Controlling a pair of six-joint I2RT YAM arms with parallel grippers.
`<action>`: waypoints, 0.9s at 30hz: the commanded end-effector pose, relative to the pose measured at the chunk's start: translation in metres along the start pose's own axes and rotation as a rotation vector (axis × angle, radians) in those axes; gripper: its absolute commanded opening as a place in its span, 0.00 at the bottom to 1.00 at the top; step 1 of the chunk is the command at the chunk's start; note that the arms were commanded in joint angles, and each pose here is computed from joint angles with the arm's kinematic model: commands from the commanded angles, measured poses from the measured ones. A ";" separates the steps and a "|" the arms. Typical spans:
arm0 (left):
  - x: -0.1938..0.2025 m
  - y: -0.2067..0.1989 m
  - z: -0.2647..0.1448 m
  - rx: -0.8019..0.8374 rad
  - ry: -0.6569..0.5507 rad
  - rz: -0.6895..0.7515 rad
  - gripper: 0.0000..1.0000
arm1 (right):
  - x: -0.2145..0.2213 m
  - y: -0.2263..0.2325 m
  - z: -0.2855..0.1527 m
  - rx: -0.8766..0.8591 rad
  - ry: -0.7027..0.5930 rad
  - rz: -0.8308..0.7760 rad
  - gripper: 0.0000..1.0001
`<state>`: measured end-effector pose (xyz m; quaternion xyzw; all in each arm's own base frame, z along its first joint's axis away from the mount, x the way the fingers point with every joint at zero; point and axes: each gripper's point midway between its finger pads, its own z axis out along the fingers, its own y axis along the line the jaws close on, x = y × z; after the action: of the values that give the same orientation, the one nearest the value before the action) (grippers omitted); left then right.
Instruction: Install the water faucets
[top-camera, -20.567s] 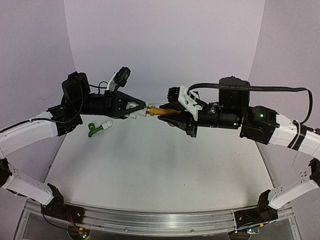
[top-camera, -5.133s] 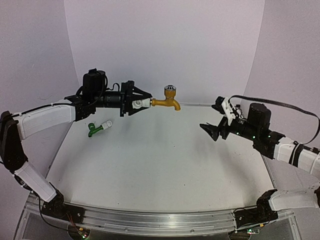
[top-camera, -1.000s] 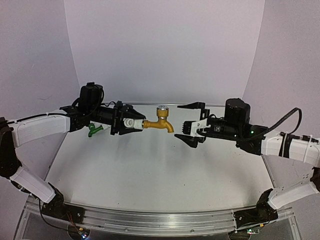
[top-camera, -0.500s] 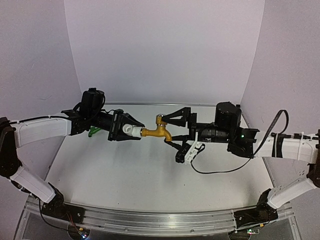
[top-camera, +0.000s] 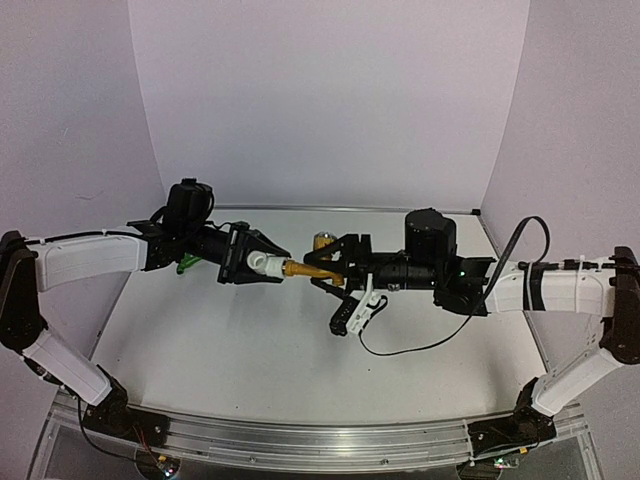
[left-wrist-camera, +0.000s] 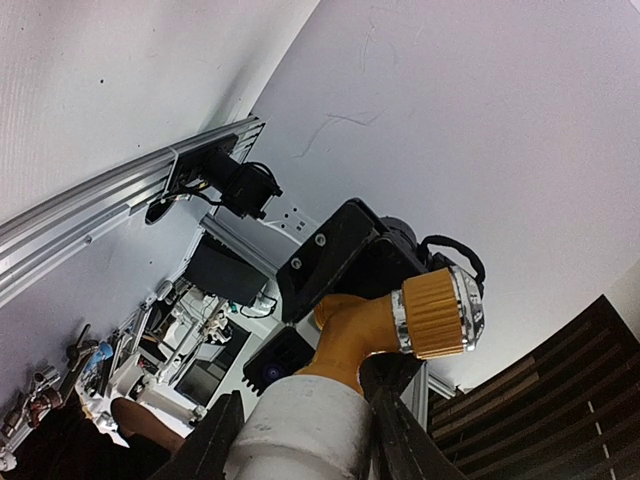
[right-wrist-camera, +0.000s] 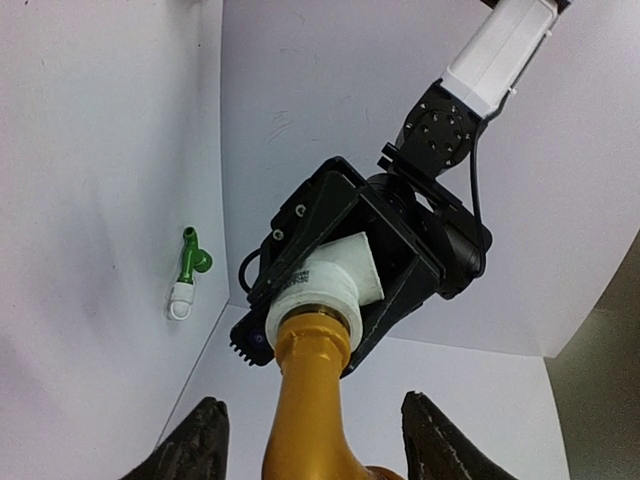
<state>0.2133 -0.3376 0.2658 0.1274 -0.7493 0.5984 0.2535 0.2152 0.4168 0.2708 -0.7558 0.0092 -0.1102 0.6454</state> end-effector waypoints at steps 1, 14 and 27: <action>0.017 -0.025 -0.001 0.028 0.051 0.126 0.00 | 0.010 -0.023 0.004 0.051 0.035 -0.001 0.46; -0.019 -0.060 0.002 0.063 -0.133 0.448 0.00 | 0.005 -0.024 0.003 -0.018 0.001 0.484 0.07; 0.022 -0.144 -0.005 0.043 -0.316 2.043 0.00 | 0.014 -0.046 0.021 0.004 -0.041 1.386 0.00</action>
<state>0.2912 -0.3598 0.3371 -0.1919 -0.7336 0.6189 -0.2048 0.2553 0.4180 0.3259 -0.6401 0.3467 0.1164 0.6756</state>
